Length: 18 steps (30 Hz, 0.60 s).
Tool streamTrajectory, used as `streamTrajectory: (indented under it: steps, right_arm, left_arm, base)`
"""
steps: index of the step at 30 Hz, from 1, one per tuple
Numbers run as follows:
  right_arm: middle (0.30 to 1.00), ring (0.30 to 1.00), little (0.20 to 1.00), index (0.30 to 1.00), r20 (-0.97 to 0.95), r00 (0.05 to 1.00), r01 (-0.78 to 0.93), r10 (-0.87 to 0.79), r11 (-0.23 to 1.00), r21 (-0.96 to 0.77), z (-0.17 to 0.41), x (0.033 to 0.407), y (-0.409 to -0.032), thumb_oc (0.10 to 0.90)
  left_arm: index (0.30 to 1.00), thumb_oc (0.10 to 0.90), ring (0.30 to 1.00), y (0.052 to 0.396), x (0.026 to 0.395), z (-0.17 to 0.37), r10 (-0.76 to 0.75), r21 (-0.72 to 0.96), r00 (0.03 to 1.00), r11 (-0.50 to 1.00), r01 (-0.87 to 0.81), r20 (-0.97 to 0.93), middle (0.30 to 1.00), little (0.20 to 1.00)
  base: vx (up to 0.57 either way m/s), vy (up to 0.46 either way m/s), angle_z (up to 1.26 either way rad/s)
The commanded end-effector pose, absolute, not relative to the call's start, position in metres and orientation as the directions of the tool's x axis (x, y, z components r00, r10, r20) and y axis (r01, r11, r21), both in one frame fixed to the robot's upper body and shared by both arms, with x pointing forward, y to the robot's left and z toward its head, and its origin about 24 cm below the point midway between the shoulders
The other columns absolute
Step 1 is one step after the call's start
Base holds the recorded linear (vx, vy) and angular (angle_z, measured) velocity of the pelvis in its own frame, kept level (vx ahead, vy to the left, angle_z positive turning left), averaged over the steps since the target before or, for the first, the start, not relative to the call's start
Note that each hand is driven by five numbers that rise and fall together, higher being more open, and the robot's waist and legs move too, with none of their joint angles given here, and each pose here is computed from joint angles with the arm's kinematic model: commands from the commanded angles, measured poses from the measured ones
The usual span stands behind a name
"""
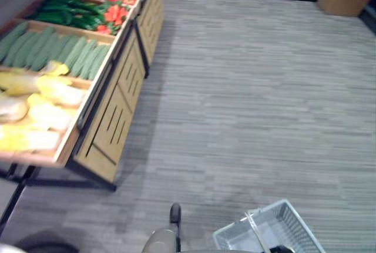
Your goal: Get the vegetables into the basket
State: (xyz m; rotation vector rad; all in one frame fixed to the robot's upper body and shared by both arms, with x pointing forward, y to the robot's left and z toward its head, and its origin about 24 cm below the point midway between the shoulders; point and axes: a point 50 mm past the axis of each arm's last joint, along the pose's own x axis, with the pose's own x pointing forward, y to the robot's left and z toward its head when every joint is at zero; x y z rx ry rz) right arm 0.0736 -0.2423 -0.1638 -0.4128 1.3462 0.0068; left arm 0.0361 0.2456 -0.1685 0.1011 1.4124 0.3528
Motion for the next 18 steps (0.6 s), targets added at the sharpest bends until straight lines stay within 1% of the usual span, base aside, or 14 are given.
streamTrajectory:
  steps: [1, 4, 8, 14, 15, 17, 18]
  right_arm:
    - [0.3, 0.3, 0.3, 0.3, -0.906, 0.337, -0.227, -0.255, 0.912, -0.341, -0.152, 0.104, -0.257, 0.4]
    - [0.3, 0.3, 0.3, 0.3, -0.895, 0.357, -0.167, -0.268, 0.924, -0.343, -0.15, 0.108, -0.259, 0.4]
    - [0.3, 0.3, 0.3, 0.3, -0.881, 0.387, -0.126, -0.272, 0.931, -0.343, -0.148, 0.112, -0.26, 0.4]
    - [0.3, 0.3, 0.3, 0.3, -0.885, 0.369, -0.098, -0.284, 0.935, -0.341, -0.149, 0.105, -0.263, 0.4]
    - [0.3, 0.3, 0.3, 0.3, -0.893, 0.344, -0.08, -0.291, 0.938, -0.336, -0.15, 0.096, -0.266, 0.4]
    - [0.3, 0.3, 0.3, 0.3, -0.895, 0.334, -0.071, -0.296, 0.939, -0.337, -0.15, 0.093, -0.268, 0.4]
    - [0.3, 0.3, 0.3, 0.3, -0.901, 0.311, -0.05, -0.304, 0.941, -0.335, -0.151, 0.086, -0.27, 0.4]
  left_arm:
    - [1.0, 0.9, 1.0, 0.251, 0.067, -0.163, 0.316, 0.266, 0.221, 0.937, -0.227, -0.923, 1.0, 1.0]
    - [1.0, 0.9, 1.0, 0.252, 0.075, -0.161, 0.316, 0.262, 0.247, 0.938, -0.227, -0.916, 1.0, 1.0]
    - [1.0, 0.9, 1.0, 0.255, 0.088, -0.157, 0.32, 0.265, 0.284, 0.94, -0.215, -0.904, 1.0, 1.0]
    - [1.0, 0.9, 1.0, 0.252, 0.095, -0.156, 0.311, 0.271, 0.302, 0.948, -0.169, -0.901, 1.0, 1.0]
    - [1.0, 0.9, 1.0, 0.252, 0.097, -0.156, 0.309, 0.276, 0.309, 0.95, -0.147, -0.9, 1.0, 1.0]
    - [1.0, 0.9, 1.0, 0.252, 0.098, -0.156, 0.304, 0.274, 0.312, 0.952, -0.139, -0.9, 1.0, 1.0]
    - [1.0, 0.9, 1.0, 0.251, 0.097, -0.157, 0.301, 0.271, 0.31, 0.953, -0.136, -0.902, 1.0, 1.0]
  base:
    - [0.39, 0.28, -0.21]
    - [0.35, 0.305, 0.46]
    - [0.36, 0.215, 0.07]
    - [0.43, -0.063, 0.73]
    - [0.52, -0.096, 0.95]
    - [0.48, -0.088, 0.91]
    - [0.45, -0.112, 1.11]
